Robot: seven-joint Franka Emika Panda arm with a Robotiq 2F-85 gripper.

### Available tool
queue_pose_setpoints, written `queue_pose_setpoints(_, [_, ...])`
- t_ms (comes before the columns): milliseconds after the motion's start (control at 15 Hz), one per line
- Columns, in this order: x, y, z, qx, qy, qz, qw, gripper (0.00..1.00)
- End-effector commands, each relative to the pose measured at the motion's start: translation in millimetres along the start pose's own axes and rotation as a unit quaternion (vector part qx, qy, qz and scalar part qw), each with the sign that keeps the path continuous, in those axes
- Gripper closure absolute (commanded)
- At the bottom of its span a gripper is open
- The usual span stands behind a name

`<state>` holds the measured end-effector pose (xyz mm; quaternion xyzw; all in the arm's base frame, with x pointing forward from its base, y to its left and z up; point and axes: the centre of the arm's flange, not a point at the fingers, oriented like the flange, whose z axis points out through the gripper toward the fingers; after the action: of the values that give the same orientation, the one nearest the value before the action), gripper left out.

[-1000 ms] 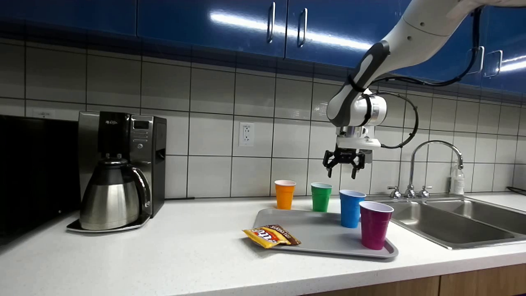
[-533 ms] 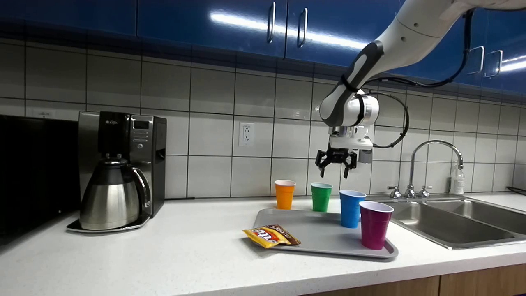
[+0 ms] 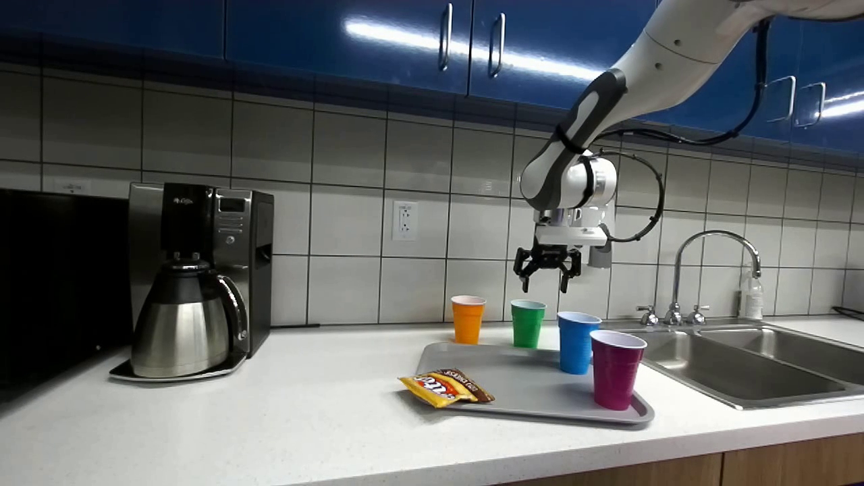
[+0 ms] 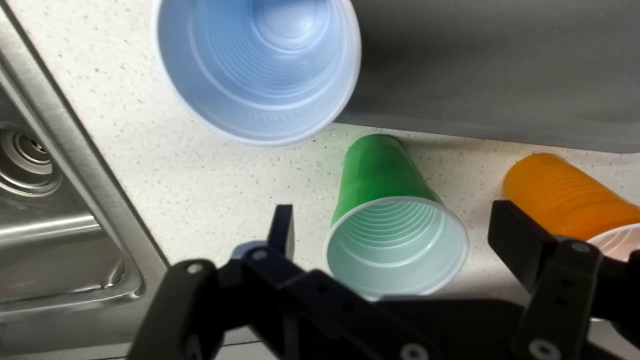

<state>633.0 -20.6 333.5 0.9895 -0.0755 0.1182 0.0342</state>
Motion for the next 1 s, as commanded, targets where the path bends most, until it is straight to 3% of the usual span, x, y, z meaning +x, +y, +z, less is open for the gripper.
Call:
queue_pose_setpoints(0, [0.1,0.0,-0.1,0.000,0.000,0.000,1.0000,0.00])
queue_pose_setpoints(933, [2.7,-9.0,8.0,0.012,-0.004,-0.004,0.9999,0.00])
